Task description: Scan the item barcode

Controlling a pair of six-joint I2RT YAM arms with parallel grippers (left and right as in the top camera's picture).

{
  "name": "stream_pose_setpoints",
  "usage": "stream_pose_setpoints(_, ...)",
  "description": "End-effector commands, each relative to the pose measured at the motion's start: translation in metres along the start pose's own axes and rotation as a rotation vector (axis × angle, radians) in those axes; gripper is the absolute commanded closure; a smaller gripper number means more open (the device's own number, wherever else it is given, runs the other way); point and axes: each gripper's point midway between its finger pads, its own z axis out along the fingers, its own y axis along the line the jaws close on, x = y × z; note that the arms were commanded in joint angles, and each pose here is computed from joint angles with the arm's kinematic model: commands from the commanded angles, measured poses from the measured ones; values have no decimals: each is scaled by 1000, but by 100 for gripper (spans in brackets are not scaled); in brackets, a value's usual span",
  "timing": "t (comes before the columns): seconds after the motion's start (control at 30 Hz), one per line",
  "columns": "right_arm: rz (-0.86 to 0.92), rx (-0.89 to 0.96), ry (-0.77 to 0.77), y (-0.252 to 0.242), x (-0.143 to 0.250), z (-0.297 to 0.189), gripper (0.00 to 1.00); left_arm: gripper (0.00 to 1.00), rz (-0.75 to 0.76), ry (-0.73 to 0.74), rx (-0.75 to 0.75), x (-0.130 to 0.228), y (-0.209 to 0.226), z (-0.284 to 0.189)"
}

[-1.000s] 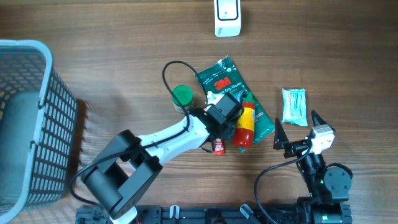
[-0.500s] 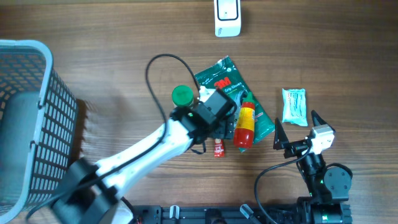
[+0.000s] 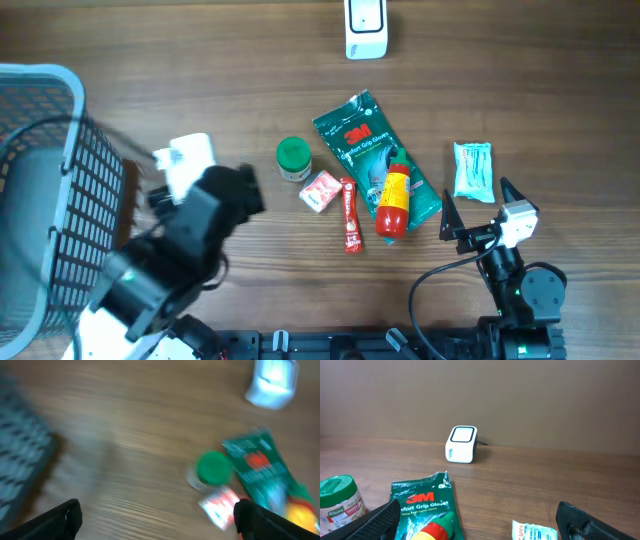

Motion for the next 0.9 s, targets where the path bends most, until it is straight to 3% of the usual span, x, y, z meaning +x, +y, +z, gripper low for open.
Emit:
stream_pose_setpoints(0.0,-12,-8,-8,2,-2,0,0,0,-257,-59,-199,-14,67,-8)
stream_pose_setpoints(0.1,-12,-8,-8,2,-2,0,0,0,-397,-52,-289,-5,102,-19)
stream_pose_setpoints(0.23,-12,-8,-8,2,-2,0,0,0,-453,-22,-298,8,115,-30)
stream_pose_setpoints(0.57,-12,-8,-8,2,-2,0,0,0,-524,-122,-154,17,122,-72)
stream_pose_setpoints(0.87,-12,-8,-8,2,-2,0,0,0,-477,-28,-225,48,136,-78)
